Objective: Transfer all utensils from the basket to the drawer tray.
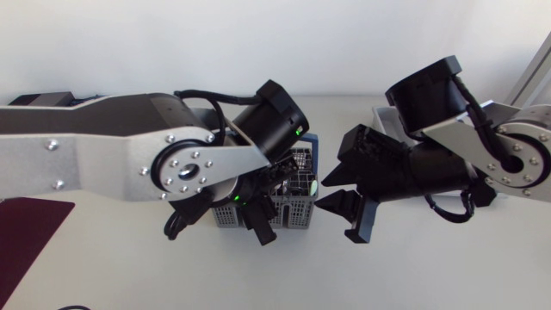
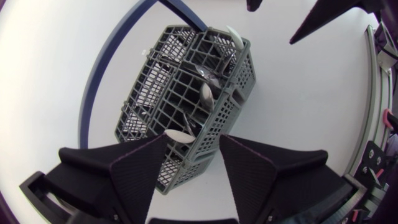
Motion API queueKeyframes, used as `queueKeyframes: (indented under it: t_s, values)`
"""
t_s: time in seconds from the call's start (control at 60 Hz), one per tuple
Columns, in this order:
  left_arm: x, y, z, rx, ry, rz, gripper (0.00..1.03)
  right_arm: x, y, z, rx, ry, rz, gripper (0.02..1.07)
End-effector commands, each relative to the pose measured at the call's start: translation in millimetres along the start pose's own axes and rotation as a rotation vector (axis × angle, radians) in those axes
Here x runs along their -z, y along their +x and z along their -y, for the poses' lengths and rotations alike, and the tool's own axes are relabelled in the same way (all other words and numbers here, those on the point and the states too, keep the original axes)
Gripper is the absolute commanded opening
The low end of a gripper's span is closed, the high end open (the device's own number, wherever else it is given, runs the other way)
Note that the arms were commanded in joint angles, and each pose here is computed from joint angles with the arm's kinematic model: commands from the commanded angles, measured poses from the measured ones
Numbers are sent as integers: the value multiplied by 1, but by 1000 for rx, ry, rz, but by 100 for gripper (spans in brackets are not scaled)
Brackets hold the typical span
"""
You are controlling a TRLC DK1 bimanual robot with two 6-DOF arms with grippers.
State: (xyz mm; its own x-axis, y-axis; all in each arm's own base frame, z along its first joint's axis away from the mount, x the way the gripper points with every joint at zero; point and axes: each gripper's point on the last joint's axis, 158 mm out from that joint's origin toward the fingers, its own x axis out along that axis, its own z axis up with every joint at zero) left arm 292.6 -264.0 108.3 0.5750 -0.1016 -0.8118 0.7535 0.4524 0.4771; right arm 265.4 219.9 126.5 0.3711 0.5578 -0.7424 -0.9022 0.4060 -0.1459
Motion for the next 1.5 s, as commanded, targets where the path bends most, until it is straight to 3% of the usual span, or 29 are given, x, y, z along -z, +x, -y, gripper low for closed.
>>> queueKeyframes:
  t_s: [0.0, 0.35, 0.55, 0.75, 1.1, 1.25, 1.483]
  values:
    - [1, 9, 2, -6, -23, -16, 59, 12, 7, -9, -21, 30, -30, 59]
    - [3, 29, 2, -8, -23, -40, 46, 15, 8, -11, -25, 28, -34, 59]
    - [4, 33, -1, -12, -30, -45, 29, 14, 7, -12, -25, 22, -29, 59]
    - [7, 36, 2, -8, -25, -55, 20, 13, 5, -12, -22, 16, -24, 59]
    - [-13, 12, 0, -26, -23, 23, 21, 15, 6, -13, -23, 8, -25, 59]
    - [-19, 11, 1, -35, -15, 38, 37, 17, 6, -11, -19, 8, -27, 59]
    - [-23, 14, -9, -93, -20, 44, 38, 17, 7, -10, -17, 7, -25, 59]
